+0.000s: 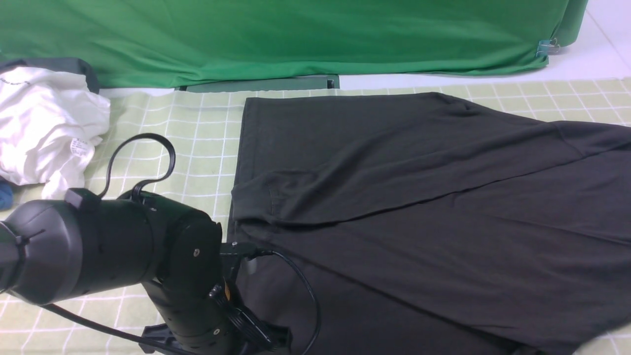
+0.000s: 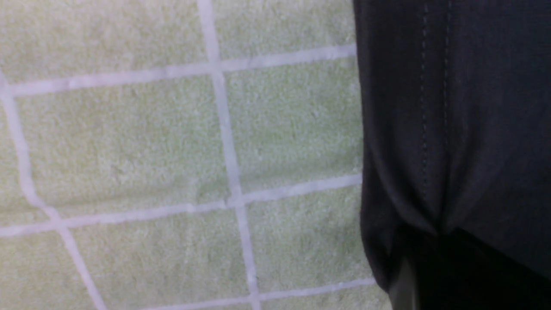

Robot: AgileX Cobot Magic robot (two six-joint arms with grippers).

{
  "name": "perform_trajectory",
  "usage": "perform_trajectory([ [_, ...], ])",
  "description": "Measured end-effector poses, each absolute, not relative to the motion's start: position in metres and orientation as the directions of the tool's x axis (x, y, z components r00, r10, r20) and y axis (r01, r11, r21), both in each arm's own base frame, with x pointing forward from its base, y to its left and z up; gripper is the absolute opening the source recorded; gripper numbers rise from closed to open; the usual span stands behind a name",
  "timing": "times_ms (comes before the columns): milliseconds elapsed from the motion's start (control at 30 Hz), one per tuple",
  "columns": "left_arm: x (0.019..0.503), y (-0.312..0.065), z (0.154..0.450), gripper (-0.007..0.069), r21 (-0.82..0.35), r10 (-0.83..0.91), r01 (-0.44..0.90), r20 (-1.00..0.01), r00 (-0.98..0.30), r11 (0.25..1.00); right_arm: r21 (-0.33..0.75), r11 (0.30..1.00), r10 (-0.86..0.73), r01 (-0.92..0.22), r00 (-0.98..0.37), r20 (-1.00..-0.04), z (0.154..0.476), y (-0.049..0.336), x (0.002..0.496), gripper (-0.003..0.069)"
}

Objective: Fold a long-sleeved shirt over a green coffee tablecloth.
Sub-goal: 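Grasp the near edge of the shirt at its hem and shoulder corners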

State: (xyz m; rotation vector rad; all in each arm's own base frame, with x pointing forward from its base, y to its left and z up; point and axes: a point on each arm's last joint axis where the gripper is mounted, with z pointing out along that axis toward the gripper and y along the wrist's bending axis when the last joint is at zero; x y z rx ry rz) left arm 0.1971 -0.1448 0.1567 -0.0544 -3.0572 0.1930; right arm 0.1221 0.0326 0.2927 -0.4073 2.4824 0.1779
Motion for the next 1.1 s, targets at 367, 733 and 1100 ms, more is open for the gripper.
perform_trajectory([
  [367,0.191,-0.139,0.175,0.0024,-0.122,0.092,0.087,0.036,-0.995,0.989,-0.057,0.672,-0.734,-0.739,-0.654,-0.183,0.229,0.093,0.137,0.0346],
  [733,0.193,-0.139,0.179,0.0024,-0.142,0.093,0.093,-0.010,-0.996,0.985,-0.209,0.472,-0.874,-0.856,-0.485,0.012,0.177,0.124,0.161,0.0363],
  [1100,0.196,-0.141,0.179,0.0024,-0.155,0.117,0.123,-0.049,-0.992,0.980,-0.240,0.438,-0.893,-0.866,-0.451,-0.002,0.161,0.132,0.173,0.0170],
])
